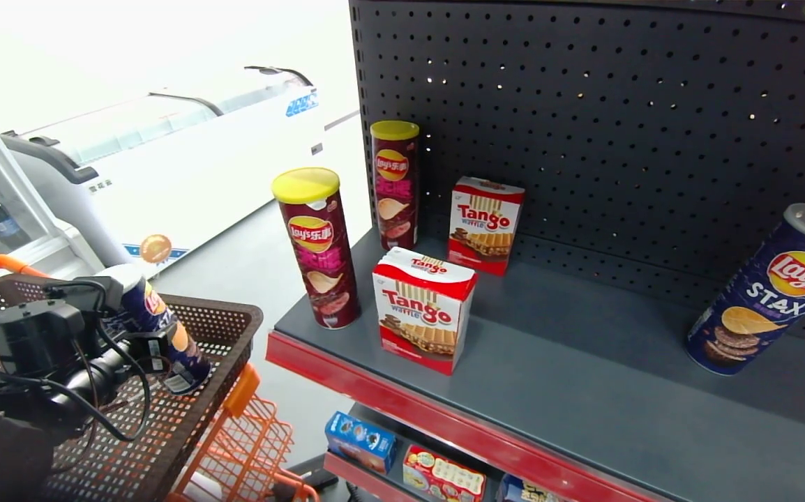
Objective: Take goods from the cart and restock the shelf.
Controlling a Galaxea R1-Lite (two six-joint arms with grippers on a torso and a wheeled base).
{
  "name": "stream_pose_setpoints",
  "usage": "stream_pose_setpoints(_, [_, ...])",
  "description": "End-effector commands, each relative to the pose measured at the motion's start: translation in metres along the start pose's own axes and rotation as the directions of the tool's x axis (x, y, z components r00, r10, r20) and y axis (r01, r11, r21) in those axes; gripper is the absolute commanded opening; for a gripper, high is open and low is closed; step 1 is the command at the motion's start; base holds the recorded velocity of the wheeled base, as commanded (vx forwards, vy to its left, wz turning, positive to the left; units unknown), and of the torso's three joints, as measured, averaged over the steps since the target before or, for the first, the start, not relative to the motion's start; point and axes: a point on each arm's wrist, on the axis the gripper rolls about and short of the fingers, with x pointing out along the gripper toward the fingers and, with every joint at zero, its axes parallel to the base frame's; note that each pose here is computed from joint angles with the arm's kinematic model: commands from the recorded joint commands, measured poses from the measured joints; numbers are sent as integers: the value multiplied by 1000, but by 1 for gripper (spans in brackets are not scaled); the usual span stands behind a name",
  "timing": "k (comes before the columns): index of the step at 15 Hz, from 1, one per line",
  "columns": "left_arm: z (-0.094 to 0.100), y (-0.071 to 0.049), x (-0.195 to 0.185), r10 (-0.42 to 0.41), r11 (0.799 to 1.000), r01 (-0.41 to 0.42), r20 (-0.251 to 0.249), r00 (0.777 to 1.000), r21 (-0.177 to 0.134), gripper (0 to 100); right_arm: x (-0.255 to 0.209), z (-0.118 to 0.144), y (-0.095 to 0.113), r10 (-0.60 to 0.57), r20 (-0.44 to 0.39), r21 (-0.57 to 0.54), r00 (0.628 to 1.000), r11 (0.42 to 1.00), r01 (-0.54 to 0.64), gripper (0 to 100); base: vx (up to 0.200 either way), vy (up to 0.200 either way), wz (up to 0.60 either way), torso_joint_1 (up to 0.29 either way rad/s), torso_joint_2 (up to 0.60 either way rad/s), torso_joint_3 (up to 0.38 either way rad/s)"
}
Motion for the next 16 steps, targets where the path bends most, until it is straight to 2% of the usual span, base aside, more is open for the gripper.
stream_pose_setpoints(1, [3, -1, 4, 0, 1000, 0, 18, 1000, 1, 0, 0, 0, 0, 1, -1, 0, 1000, 1000, -1, 100, 0, 0, 0, 0, 0, 0])
stream_pose_setpoints(4, [5, -1, 1, 3, 1000, -3, 31, 1000, 14, 0, 0, 0, 0, -1, -1, 0, 1000, 1000, 1, 100, 0, 0, 0, 0, 0, 0])
stream_pose_setpoints(5, [19, -1, -8, 0, 1000, -1, 82, 997, 20, 0, 0, 0, 0, 1, -1, 0, 1000, 1000, -1, 100, 0, 0, 0, 0, 0, 0])
stream_pose_setpoints(7, [41, -9, -25, -38, 999, 35, 170, 985, 24, 0, 0, 0, 0, 1, -1, 0, 1000, 1000, -1, 100, 0, 0, 0, 0, 0, 0])
stream_pose_setpoints(9, [54, -16, -40, -68, 998, 63, 203, 977, 31, 0, 0, 0, 0, 1, -1, 0, 1000, 1000, -1, 100, 0, 0, 0, 0, 0, 0])
stream_pose_setpoints(10, [67, -23, -56, -102, 995, 96, 240, 965, 37, 0, 0, 0, 0, 1, -1, 0, 1000, 1000, -1, 100, 0, 0, 0, 0, 0, 0])
stream_pose_setpoints(11, [72, -27, -62, -121, 993, 115, 259, 958, 39, 0, 0, 0, 0, 1, -1, 0, 1000, 1000, -1, 100, 0, 0, 0, 0, 0, 0])
stream_pose_setpoints(12, [82, -32, -76, -145, 989, 139, 304, 942, 42, 0, 0, 0, 0, 1, -1, 0, 1000, 1000, -1, 100, 0, 0, 0, 0, 0, 0])
stream_pose_setpoints(13, [86, -36, -87, -174, 985, 168, 323, 930, 47, 0, 0, 0, 0, 1, -1, 0, 1000, 1000, -1, 100, 0, 0, 0, 0, 0, 0])
stream_pose_setpoints(15, [94, -42, -107, -222, 975, 215, 331, 917, 58, 0, 0, 0, 0, 1, -1, 0, 1000, 1000, -1, 100, 0, 0, 0, 0, 0, 0])
stream_pose_setpoints(16, [95, -43, -126, -300, 954, 288, 322, 898, 84, 0, 0, 0, 0, 1, -1, 0, 1000, 1000, -1, 100, 0, 0, 0, 0, 0, 0])
